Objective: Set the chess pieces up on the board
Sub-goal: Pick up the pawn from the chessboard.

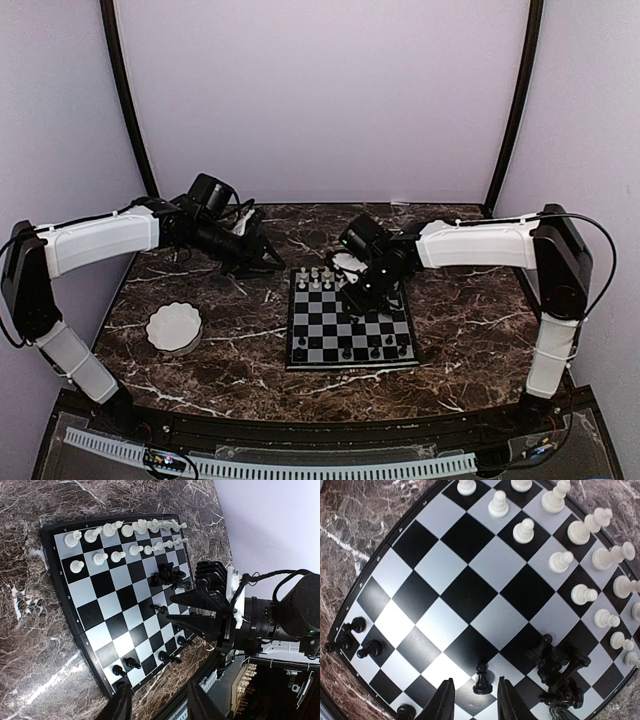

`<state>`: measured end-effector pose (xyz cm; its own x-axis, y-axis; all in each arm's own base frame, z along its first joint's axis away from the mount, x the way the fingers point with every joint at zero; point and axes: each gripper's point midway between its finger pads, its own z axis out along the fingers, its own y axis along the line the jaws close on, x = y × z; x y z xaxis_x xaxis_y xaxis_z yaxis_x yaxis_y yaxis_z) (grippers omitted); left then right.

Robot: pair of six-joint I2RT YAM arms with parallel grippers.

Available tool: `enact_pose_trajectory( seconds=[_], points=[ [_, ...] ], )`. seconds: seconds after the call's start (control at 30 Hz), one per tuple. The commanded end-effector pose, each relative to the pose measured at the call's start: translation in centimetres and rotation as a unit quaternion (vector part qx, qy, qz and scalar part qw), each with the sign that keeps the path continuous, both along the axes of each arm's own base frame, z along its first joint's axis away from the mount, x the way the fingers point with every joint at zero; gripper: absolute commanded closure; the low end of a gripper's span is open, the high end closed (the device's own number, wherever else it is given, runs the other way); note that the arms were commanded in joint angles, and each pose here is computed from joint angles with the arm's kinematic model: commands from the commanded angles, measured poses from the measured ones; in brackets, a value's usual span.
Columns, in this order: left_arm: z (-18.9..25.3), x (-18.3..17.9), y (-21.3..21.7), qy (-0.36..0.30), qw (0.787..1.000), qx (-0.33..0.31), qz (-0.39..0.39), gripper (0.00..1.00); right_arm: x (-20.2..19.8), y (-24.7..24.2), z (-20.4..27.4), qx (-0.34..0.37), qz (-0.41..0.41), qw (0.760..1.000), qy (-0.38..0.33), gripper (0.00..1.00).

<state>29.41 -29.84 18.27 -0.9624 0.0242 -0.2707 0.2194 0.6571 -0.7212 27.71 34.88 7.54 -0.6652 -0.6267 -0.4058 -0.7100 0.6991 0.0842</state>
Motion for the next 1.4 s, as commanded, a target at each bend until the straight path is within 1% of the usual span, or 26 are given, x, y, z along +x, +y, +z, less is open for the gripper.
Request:
enact_pose_trajectory(
  seconds=[0.0, 0.2, 0.5, 0.73, 1.03, 1.17, 1.23, 1.3, 1.37],
  points=[
    [1.0, 0.9, -0.6, -0.016, 1.000, -0.013, -0.004, 0.60, -1.3, -0.5, -1.0, -0.021, 0.015, 0.999, 0.022, 0.68],
    [0.9, 1.1, -0.8, -0.013, 1.000, -0.015, -0.006, 0.60, -1.0, -0.4, -1.9, -0.039, 0.013, 0.999, 0.029, 0.69],
    [0.6, 1.1, -0.9, -0.009, 1.000, -0.018, -0.007, 0.60, -1.4, -0.6, -2.8, -0.046, 0.018, 0.998, 0.041, 0.69],
    [0.5, 1.2, -1.1, -0.006, 1.000, -0.019, -0.007, 0.60, -1.7, -0.8, -3.3, -0.052, 0.020, 0.997, 0.050, 0.74],
    [0.5, 1.2, -1.1, -0.003, 1.000, -0.022, -0.007, 0.60, -1.4, -0.5, -4.3, -0.058, 0.022, 0.997, 0.054, 0.78],
    [0.4, 1.2, -1.2, -0.001, 1.000, -0.023, -0.008, 0.60, -1.3, -0.4, -4.7, -0.065, 0.020, 0.996, 0.054, 0.84],
    [0.3, 1.1, -1.2, -0.001, 1.000, -0.022, -0.010, 0.60, -1.3, -0.5, -4.6, -0.066, 0.019, 0.996, 0.053, 0.88],
    [0.3, 1.1, -1.2, -0.001, 1.000, -0.023, -0.012, 0.61, -1.3, -0.5, -3.7, -0.061, 0.017, 0.997, 0.045, 0.92],
    [0.3, 1.0, -1.3, 0.000, 1.000, -0.026, -0.014, 0.61, -1.2, -0.3, -1.9, -0.043, 0.015, 0.999, 0.030, 0.93]
  ],
)
